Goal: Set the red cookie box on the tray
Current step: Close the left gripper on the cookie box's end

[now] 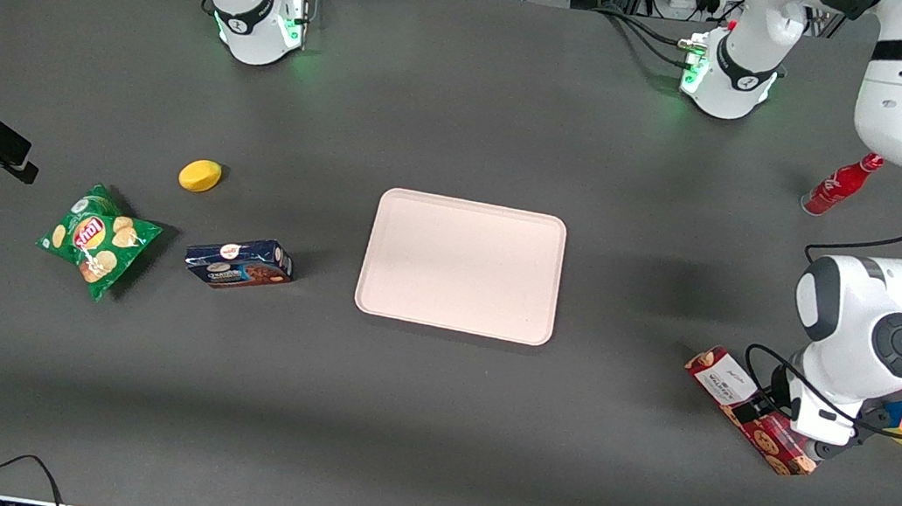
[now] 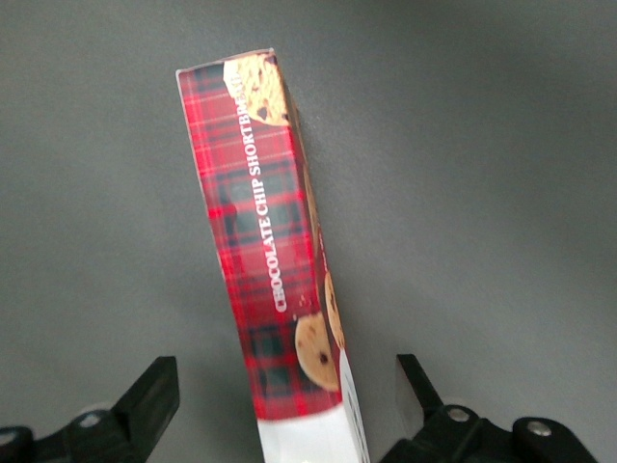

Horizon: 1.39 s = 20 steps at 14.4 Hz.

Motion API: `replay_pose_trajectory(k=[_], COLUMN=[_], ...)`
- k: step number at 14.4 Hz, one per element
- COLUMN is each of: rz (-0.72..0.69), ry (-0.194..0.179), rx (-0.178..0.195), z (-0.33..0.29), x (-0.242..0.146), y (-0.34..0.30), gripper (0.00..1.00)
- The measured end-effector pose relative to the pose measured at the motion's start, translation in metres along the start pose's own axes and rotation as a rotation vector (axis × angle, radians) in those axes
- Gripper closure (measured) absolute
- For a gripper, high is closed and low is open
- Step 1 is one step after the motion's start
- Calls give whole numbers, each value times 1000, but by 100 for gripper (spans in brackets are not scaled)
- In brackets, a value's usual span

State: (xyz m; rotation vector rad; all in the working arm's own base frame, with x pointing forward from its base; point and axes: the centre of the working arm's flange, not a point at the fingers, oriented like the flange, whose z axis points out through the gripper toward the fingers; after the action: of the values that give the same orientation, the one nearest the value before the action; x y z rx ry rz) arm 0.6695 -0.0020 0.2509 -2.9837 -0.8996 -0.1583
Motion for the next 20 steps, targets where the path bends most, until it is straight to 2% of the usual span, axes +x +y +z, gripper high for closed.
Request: replay_pose_trajectory(k=[3,6,9,10,14,15,16,18,20], rz=[-43,-50,-38,-35,2,6,9,16,78], ry=[-2,-2,3,2,-1,0,0,-7,-45], rx=[-14,-10,-5,-3,1,0,0,3,16], z=[14,21,29,31,34,34,34,32,21], x=[6,10,11,11,10,11,11,12,14], y=[-5,-7,-9,-9,-9,-9,-9,-8,-4], gripper=[0,0,6,15,62,71,75,75,78])
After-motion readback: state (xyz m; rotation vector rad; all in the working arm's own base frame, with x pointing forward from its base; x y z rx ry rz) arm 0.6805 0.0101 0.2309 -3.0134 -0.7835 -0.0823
